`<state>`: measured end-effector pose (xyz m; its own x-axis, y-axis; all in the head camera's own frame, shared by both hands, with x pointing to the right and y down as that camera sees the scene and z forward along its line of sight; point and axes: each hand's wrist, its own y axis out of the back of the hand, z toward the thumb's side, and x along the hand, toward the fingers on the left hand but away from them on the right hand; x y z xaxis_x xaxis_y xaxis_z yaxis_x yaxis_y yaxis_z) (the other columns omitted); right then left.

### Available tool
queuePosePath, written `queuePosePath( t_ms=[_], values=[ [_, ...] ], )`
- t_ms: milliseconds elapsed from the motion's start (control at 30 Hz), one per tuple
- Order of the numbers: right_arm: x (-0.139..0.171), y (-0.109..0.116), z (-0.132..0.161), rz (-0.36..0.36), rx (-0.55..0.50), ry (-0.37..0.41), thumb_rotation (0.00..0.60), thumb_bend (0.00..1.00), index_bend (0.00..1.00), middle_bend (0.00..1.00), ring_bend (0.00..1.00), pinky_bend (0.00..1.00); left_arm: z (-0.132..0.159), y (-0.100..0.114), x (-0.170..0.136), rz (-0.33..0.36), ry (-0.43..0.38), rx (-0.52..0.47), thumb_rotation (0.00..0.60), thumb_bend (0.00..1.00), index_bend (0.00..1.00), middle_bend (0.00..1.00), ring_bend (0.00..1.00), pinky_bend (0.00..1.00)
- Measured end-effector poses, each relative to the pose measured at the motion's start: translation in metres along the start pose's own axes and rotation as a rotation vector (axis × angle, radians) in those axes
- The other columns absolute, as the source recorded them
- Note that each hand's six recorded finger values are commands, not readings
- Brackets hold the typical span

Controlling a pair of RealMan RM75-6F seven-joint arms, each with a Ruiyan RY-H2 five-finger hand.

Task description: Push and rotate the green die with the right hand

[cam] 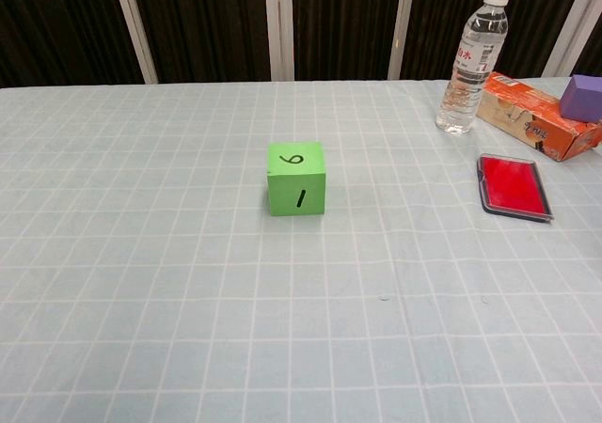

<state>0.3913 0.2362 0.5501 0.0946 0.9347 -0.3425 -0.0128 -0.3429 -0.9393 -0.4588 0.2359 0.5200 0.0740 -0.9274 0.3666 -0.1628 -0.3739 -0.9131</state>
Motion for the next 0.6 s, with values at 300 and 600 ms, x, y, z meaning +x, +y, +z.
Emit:
queuePosePath(
  t_ms=[300, 600],
  values=[
    [0.0019, -0.0039, -0.0026, 0.056, -0.033, -0.006, 0.600, 0.43, 0.07, 0.03, 0.05, 0.00, 0.0039, 0.0032, -0.0046, 0.017, -0.008, -0.011, 0.600, 0.43, 0.10, 0.00, 0.00, 0.04],
    [0.0011, -0.0067, -0.0031, 0.053, -0.060, -0.019, 0.600, 0.43, 0.07, 0.03, 0.05, 0.00, 0.0041, 0.0013, -0.0029, 0.011, -0.006, -0.009, 0.600, 0.43, 0.10, 0.00, 0.00, 0.04]
  ],
)
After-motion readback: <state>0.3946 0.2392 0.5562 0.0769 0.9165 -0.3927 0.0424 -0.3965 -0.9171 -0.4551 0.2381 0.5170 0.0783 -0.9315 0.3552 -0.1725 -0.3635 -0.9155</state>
